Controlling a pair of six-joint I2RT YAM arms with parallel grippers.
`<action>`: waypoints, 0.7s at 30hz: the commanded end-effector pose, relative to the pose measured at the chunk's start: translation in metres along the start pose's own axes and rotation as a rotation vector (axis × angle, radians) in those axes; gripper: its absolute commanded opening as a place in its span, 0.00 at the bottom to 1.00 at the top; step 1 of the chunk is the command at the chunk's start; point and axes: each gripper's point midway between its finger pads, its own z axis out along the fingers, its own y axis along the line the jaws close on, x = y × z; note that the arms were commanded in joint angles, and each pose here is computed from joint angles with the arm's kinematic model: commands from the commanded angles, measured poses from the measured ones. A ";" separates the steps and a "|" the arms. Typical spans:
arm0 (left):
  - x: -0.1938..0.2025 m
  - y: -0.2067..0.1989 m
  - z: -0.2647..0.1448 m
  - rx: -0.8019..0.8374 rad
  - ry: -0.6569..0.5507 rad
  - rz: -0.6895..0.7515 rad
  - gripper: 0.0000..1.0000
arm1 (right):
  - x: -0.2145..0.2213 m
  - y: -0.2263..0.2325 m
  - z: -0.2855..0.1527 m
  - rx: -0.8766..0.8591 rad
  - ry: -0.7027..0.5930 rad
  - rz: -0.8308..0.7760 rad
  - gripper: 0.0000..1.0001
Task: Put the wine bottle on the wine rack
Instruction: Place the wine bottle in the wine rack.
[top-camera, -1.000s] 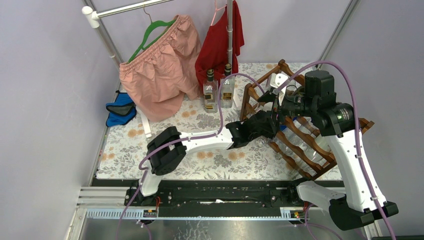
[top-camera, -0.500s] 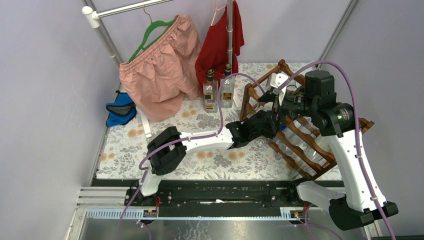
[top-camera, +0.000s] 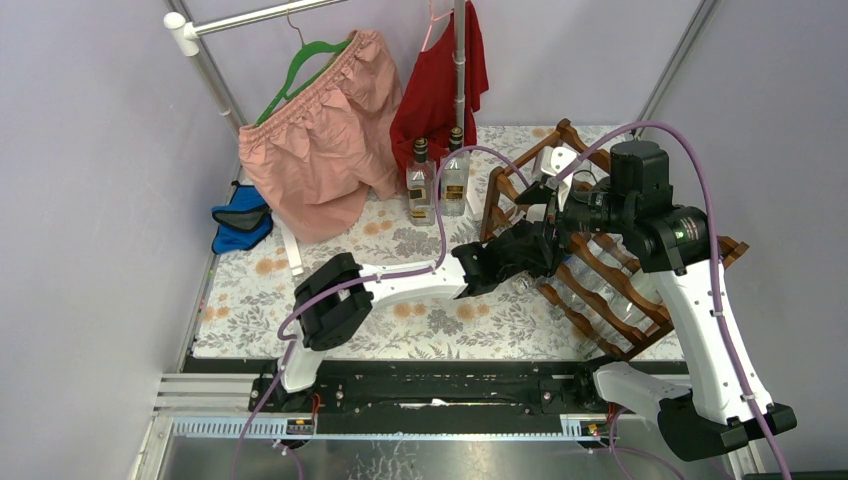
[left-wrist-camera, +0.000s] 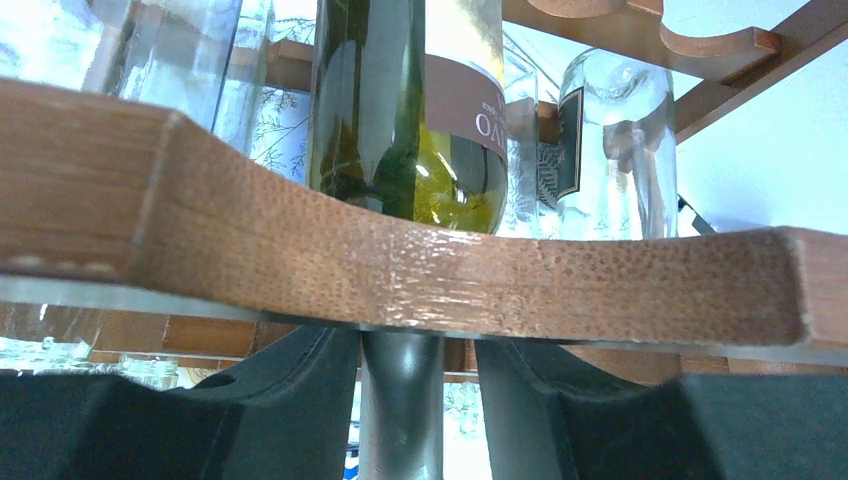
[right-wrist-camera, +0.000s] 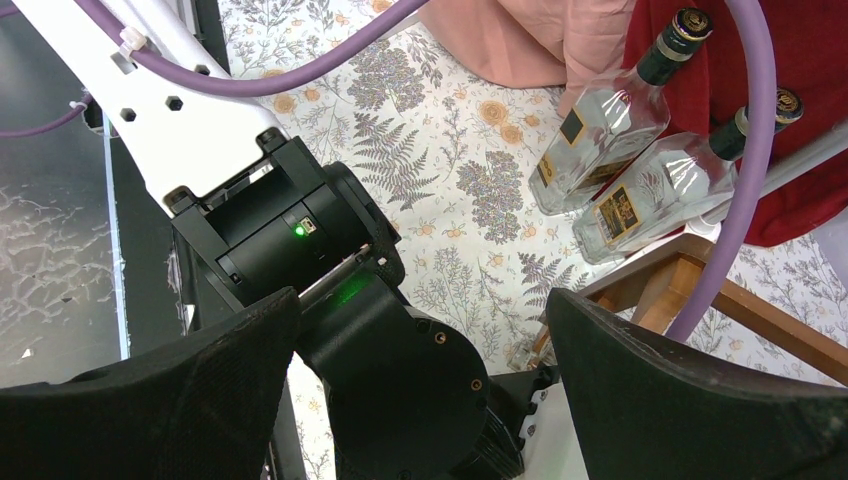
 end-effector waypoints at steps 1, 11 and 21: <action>-0.049 -0.031 -0.012 0.089 -0.144 -0.045 0.52 | -0.006 -0.007 -0.004 0.036 -0.022 -0.033 1.00; -0.056 -0.023 -0.038 0.058 -0.163 -0.069 0.59 | -0.006 -0.006 -0.004 0.031 -0.025 -0.032 1.00; -0.058 -0.025 -0.067 0.054 -0.169 -0.048 0.60 | -0.005 -0.002 -0.006 0.019 -0.025 -0.038 1.00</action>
